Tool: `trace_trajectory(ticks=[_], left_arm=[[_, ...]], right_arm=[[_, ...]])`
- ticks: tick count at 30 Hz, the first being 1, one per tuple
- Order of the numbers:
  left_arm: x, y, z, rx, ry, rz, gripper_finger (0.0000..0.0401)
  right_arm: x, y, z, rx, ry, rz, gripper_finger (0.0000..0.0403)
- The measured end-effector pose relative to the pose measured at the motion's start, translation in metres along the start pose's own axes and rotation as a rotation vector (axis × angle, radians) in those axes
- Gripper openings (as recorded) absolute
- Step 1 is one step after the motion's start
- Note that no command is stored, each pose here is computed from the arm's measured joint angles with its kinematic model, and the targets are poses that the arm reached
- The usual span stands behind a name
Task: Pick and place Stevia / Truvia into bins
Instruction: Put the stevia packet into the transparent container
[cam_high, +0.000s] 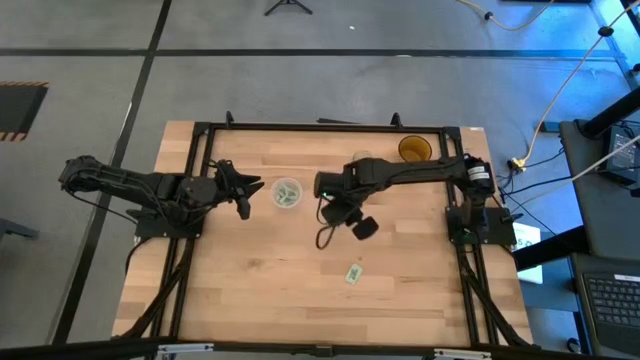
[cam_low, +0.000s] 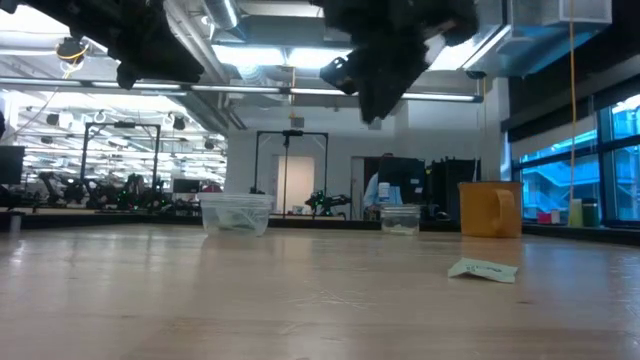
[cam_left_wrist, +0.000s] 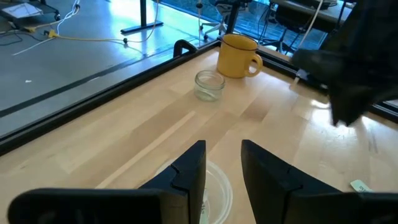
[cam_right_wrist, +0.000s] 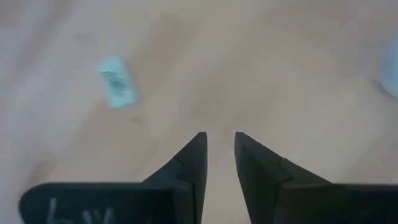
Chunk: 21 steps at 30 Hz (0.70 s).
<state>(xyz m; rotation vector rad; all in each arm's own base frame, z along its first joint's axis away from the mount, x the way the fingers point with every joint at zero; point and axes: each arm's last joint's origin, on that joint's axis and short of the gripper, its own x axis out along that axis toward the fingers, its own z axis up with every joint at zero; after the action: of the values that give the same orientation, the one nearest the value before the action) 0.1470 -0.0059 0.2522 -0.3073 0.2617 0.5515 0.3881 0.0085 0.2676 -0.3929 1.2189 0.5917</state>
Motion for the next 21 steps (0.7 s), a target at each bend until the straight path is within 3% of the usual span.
trace_trajectory(ticks=[8,12,21], left_arm=[[0.0,0.0,0.0,0.0,0.0,0.0,0.0097],[0.0,0.0,0.0,-0.001,0.001,0.0,0.0097],[0.0,0.0,0.0,0.0,0.001,0.0,0.0097]], right_arm=[[0.033,0.043,0.008,-0.205,0.062,0.111,0.0086],[0.06,0.066,0.007,-0.279,0.143,0.058,0.0086],[0.101,0.106,0.006,-0.389,0.114,0.055,0.0086]])
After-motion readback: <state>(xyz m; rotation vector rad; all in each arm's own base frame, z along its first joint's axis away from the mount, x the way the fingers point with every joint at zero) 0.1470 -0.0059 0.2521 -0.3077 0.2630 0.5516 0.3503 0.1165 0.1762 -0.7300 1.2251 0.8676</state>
